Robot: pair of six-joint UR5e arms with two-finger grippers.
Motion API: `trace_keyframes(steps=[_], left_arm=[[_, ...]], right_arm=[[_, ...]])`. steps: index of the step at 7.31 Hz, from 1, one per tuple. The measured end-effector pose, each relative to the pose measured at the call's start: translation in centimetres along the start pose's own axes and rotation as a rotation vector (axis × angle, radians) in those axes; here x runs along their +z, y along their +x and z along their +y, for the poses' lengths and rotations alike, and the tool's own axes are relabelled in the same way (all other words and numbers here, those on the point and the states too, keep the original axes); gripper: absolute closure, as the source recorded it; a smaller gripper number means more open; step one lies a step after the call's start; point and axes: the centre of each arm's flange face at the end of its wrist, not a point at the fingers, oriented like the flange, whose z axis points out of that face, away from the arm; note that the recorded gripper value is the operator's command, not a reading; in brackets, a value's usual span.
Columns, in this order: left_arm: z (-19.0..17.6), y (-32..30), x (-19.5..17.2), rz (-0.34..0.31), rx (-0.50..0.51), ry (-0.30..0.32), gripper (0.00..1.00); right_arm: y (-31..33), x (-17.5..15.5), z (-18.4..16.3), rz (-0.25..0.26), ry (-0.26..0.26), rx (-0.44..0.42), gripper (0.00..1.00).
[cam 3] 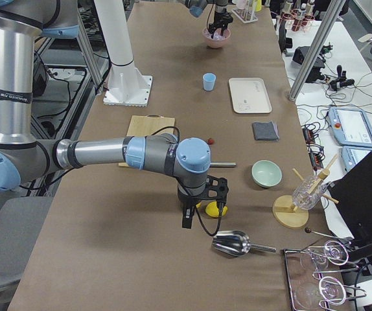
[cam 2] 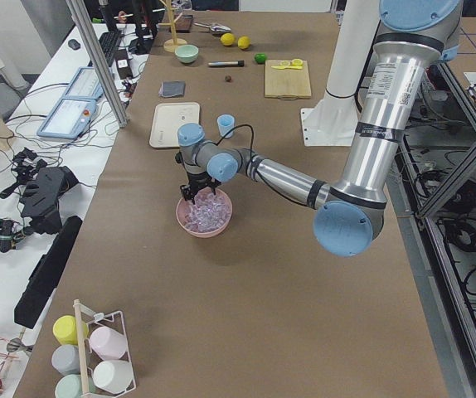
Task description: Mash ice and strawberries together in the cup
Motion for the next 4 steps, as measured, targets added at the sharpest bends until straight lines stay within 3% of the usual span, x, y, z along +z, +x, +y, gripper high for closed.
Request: trace_keyframes(steps=[4], left_arm=[[-0.47,0.84,1.04,0.016,0.014,-0.010,0.24]], right_arm=[[1.03,-0.49,0.71,0.002,0.013,0.024,0.00]])
